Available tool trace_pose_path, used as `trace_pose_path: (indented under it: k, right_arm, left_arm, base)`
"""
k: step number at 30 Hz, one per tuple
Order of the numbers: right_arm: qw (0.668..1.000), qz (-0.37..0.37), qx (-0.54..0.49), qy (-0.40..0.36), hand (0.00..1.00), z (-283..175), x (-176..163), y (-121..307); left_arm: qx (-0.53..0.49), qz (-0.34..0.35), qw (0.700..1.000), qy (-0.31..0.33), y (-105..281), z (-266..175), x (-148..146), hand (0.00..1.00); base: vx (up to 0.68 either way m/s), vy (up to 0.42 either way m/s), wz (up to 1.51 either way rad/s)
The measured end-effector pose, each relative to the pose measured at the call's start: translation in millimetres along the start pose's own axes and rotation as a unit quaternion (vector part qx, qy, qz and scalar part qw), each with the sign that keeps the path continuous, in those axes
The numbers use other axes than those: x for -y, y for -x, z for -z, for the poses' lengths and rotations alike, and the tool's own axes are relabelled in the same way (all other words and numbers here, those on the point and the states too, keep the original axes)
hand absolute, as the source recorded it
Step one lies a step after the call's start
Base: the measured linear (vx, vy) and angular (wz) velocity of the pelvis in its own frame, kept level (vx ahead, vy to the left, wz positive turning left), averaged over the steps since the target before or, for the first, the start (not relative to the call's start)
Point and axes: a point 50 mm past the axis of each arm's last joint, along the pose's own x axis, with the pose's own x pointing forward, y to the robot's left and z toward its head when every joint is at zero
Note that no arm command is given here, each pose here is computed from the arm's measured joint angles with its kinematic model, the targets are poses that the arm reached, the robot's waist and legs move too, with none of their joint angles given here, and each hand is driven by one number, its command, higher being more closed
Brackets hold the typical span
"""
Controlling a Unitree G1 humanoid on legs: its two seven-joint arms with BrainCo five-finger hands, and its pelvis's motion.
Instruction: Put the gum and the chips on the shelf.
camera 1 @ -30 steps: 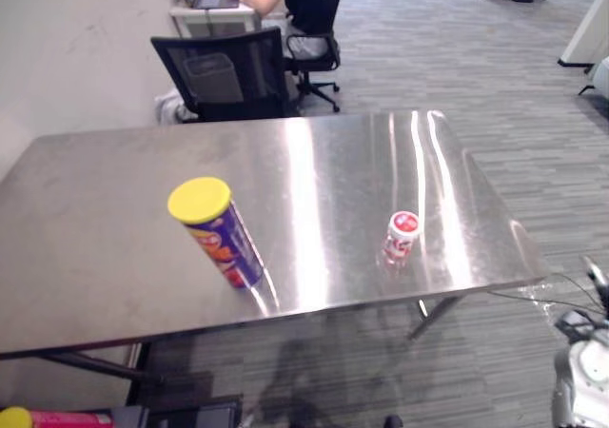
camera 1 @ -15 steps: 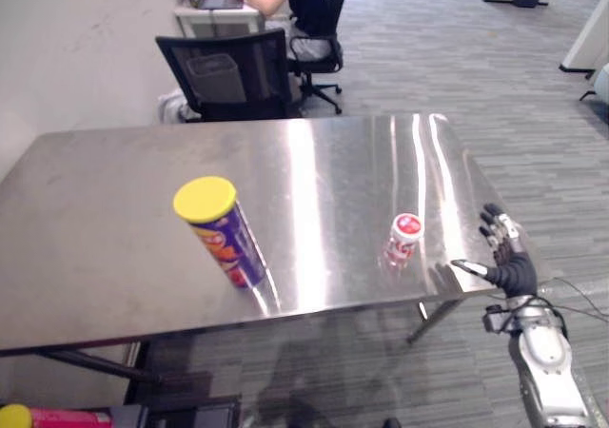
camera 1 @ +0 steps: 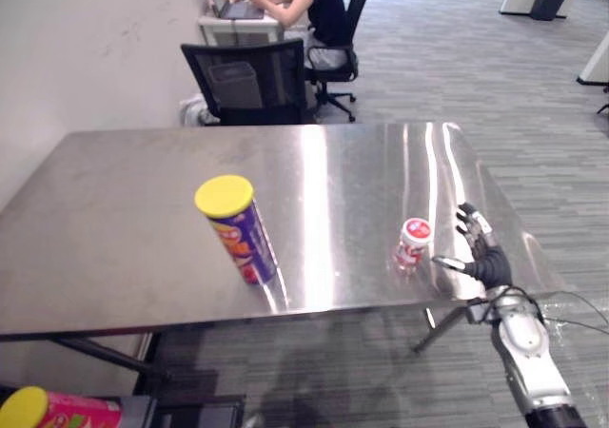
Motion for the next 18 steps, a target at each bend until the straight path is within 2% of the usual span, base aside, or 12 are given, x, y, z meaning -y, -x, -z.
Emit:
trace_pose_path:
  k: [10,18]
  right_arm:
    - [1.0,0.015,-0.019,0.01,0.0,10.4,1.5,-11.9]
    - [1.0,-0.013,-0.007,0.006,0.0,5.6,-5.9,-19.0]
  left_arm:
    - [0.003,0.003,1.0,0.002,-0.1,-0.6,1.9,0.0]
    - [0.009,0.01,1.0,0.005,-0.3,-2.7,6.6,0.0]
  base:
    - [0.0,-0.013,0.09]
    - [0.0,-0.001,0.01]
